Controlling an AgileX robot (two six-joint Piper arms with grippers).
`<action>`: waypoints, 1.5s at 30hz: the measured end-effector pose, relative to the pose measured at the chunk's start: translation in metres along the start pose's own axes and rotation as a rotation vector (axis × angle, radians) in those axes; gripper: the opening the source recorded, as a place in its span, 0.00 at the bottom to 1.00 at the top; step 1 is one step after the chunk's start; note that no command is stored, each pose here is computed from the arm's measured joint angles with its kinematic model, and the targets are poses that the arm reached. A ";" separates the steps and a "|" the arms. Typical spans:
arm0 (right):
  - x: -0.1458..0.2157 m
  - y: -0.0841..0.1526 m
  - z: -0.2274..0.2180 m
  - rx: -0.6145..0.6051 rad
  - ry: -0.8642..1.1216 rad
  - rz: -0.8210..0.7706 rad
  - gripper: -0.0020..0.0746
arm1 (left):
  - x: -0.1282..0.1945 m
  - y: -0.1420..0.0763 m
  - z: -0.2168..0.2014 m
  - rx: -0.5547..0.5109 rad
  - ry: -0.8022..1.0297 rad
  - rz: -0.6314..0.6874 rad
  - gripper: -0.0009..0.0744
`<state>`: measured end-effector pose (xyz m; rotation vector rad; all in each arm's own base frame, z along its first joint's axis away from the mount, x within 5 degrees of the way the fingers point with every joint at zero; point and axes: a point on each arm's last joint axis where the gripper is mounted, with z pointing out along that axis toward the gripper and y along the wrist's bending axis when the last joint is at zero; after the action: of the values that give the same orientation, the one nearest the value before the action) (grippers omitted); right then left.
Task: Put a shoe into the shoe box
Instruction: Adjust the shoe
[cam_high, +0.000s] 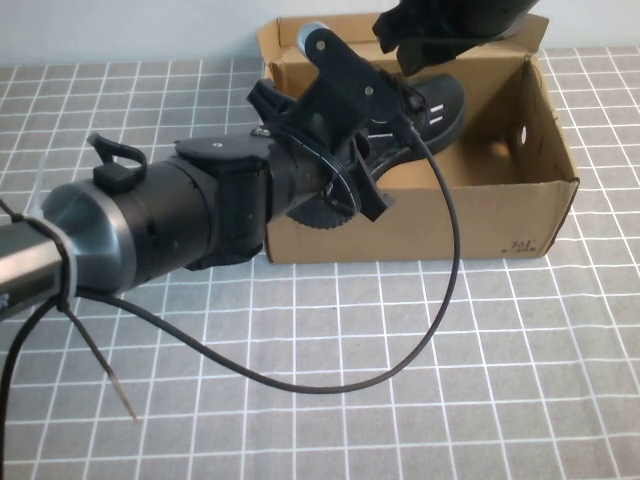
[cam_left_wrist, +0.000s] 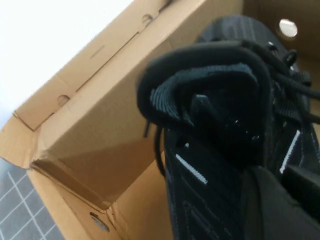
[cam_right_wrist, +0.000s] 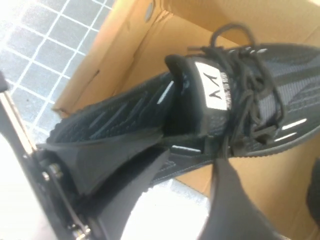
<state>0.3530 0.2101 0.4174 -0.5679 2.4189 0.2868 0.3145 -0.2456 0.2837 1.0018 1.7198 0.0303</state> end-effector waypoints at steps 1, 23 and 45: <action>0.000 0.000 -0.002 0.000 -0.002 0.000 0.43 | 0.000 0.000 0.000 0.000 0.000 0.001 0.06; 0.051 -0.017 -0.121 0.157 -0.121 0.000 0.01 | -0.021 0.055 -0.006 0.217 -0.314 -0.060 0.06; 0.179 -0.038 -0.163 0.295 -0.067 0.172 0.01 | -0.004 0.098 0.035 0.649 -0.310 0.063 0.06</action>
<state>0.1571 0.0631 0.4300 -0.2154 2.3892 0.0168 0.4009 -0.2006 0.3193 1.4416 1.4280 -0.6463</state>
